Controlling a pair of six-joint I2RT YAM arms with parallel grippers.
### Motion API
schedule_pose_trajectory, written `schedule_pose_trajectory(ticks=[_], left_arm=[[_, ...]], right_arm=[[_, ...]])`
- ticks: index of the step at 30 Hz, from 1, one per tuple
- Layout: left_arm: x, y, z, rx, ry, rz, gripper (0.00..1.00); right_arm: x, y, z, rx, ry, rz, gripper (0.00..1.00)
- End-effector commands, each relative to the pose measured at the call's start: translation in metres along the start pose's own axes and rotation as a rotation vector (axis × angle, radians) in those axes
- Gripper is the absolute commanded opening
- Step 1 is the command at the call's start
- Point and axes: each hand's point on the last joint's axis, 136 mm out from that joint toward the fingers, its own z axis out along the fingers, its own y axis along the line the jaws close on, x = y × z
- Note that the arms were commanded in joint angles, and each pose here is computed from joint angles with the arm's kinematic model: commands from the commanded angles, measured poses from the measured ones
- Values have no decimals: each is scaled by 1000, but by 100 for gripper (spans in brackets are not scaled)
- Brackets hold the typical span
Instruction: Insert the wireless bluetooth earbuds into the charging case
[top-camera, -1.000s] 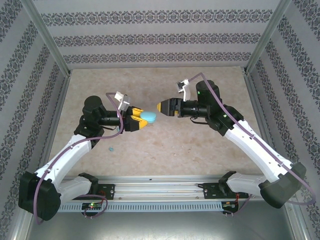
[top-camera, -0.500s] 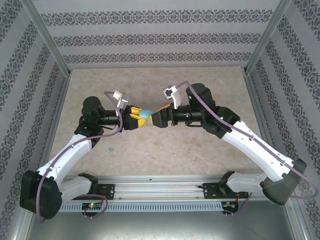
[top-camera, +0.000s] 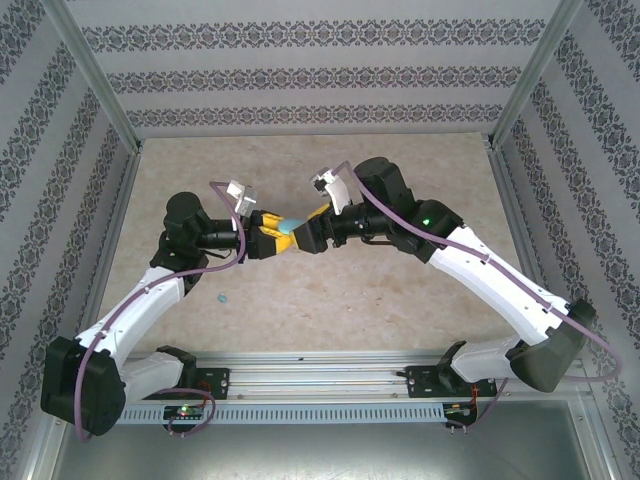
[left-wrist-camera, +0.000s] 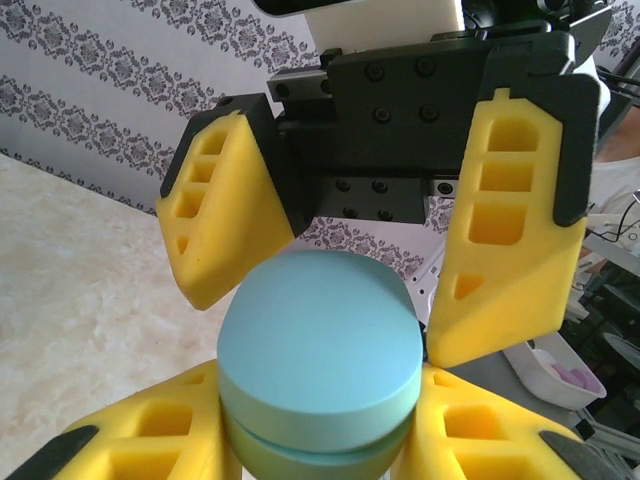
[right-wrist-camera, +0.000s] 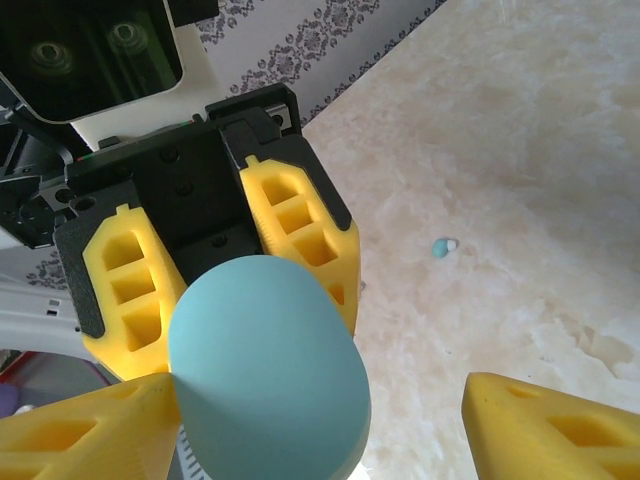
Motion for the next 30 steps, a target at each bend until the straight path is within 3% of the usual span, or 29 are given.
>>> schedule_pose_trajectory(ticks=[1,11,30], left_arm=[[-10,-10,-2,41,-8,52,17],[-13,-17,-1,83,-5,44,17],[-18,-23,-1,115,-4,54,17]], right_arm=[[-6,-7,-4,72,-14,-53,72],[-16,-27,-11,148,-63,-25,58],[-16,-34,1,106,-41,33,51]])
